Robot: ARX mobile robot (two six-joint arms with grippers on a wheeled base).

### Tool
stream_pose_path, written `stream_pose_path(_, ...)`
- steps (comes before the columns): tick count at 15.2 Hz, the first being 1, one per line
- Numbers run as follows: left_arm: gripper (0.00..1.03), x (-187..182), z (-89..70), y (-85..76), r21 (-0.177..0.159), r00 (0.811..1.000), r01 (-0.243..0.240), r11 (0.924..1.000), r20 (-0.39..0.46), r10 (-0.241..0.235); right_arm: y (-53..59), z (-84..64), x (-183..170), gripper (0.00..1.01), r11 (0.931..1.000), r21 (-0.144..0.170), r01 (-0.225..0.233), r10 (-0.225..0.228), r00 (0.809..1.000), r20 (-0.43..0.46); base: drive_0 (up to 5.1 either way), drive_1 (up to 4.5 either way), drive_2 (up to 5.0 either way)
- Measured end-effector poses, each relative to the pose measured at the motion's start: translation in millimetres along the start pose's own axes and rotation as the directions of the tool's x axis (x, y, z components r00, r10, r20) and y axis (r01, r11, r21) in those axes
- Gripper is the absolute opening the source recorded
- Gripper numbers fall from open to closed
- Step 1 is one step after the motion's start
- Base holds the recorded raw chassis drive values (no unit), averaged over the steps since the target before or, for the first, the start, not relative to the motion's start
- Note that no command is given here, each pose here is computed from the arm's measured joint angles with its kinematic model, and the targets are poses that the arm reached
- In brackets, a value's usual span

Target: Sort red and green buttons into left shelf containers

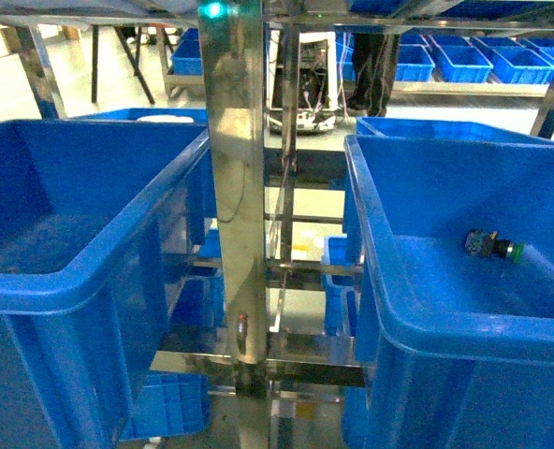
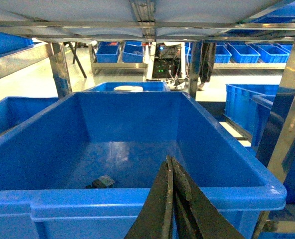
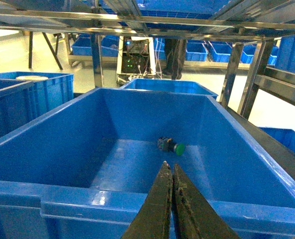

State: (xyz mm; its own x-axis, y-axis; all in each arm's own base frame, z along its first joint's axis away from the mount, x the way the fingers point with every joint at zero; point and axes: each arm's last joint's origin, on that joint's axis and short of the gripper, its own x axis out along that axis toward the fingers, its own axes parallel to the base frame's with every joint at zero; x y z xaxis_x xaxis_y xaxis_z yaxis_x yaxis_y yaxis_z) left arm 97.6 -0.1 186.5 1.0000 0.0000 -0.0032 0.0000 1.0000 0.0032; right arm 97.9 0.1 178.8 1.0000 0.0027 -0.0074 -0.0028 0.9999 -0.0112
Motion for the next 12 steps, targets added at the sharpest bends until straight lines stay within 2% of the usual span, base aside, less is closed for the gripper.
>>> stream_pose_path(3,0.02,0.1,-7.2,0.0,0.000,1.000,0.000,1.0000,-0.002,0.000,0.0,-3.6,-0.5,0.02,1.0000,0.000,0.000,0.000,1.000,0.012,0.0,0.00,0.0)
stream_pose_path(5,0.02,0.0,-9.9,0.0,0.000,1.000,0.000,1.0000,0.000,0.000,0.1,-13.9,0.0,0.02,1.0000,0.000,0.003,-0.003,1.000,-0.006,0.0,0.00,0.0)
stream_pose_path(7,0.02,-0.3,-16.4,-0.1,0.000,1.000,0.001,1.0000,0.016,-0.001,0.1,-13.0,-0.3,0.02,1.0000,0.000,0.003,-0.003,1.000,0.004,0.0,0.00,0.0)
stream_pose_path(8,0.02,0.0,-20.8,0.1,-0.002,1.000,-0.006,1.0000,-0.013,0.006,0.1,-12.7,-0.3,0.02,1.0000,0.000,0.003,-0.003,1.000,0.007,0.0,0.00,0.0)
stream_pose_path(9,0.02,0.0,-18.4,0.0,-0.002,1.000,0.000,1.0000,0.011,0.000,0.1,-12.8,-0.3,0.02,1.0000,0.000,0.003,-0.003,1.000,0.006,0.0,0.00,0.0)
stream_pose_path(12,0.02,0.0,-19.2,0.0,-0.002,1.000,-0.001,1.0000,0.003,0.001,0.1,-12.8,-0.3,0.02,1.0000,0.000,0.003,-0.003,1.000,0.006,0.0,0.00,0.0)
